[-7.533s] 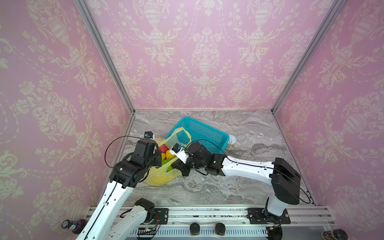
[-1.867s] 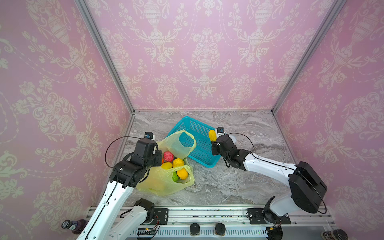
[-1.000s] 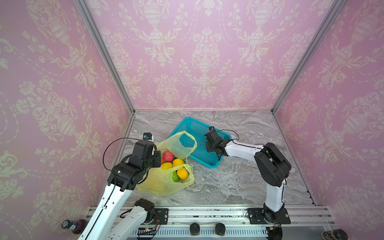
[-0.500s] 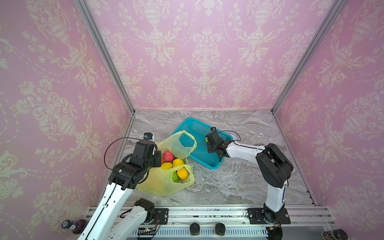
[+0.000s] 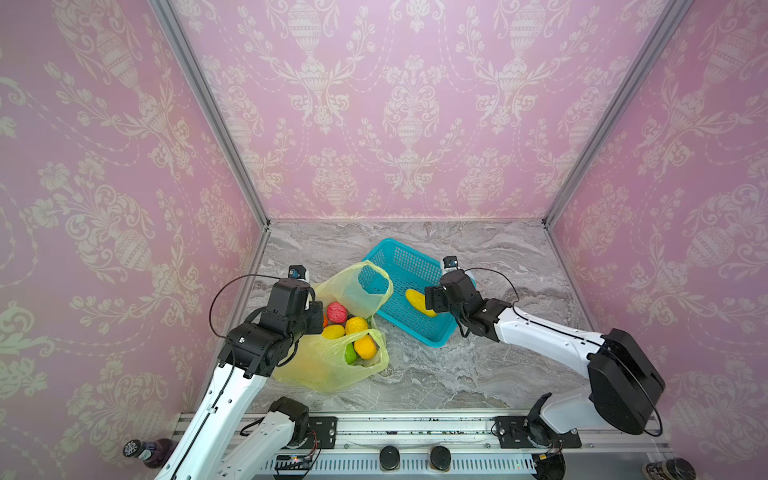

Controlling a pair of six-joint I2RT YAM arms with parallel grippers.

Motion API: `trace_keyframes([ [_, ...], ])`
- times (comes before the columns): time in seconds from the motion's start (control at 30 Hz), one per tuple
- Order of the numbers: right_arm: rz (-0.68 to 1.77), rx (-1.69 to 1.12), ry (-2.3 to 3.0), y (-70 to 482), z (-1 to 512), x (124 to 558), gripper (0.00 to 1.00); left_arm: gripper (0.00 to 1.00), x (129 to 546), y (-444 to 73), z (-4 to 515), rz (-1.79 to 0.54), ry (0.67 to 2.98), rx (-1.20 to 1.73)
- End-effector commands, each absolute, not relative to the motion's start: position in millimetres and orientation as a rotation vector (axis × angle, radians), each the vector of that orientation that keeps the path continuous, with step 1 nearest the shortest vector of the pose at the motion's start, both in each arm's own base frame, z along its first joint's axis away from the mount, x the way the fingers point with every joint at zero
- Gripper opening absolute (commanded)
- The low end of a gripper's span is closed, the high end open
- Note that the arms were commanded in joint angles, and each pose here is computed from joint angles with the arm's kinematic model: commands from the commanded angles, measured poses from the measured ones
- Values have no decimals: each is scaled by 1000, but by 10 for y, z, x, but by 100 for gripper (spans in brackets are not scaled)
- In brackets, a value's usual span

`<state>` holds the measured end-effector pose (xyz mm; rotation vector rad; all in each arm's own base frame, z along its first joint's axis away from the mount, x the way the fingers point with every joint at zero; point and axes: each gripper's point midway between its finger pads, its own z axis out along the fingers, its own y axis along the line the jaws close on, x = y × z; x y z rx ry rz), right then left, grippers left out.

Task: Untie the knot of the plastic bag and take out the fruit
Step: 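Lower the yellow fruit into the teal basket and open the right gripper, then move the open right gripper back into the bag above the fruit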

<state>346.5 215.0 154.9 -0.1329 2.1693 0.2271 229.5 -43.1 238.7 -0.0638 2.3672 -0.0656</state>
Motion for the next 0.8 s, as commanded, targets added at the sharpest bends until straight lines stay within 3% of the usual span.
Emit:
trace_keyframes([
  [0.0, 321, -227, 2020, 2292, 1861, 3247, 83, 0, 2285, -417, 2353, -74, 2373, -79],
  [0.13, 496, -508, 1812, 2741, 2256, 2679, 63, 0, 2291, -422, 2346, -74, 2379, -77],
  [0.33, 661, -889, 1631, 3548, 2346, 1968, 55, 0, 2291, -420, 2344, -76, 2378, -80],
  [0.77, 583, -880, 1994, 4425, 1611, 2525, 50, 0, 2270, -424, 2372, -92, 2361, -85],
])
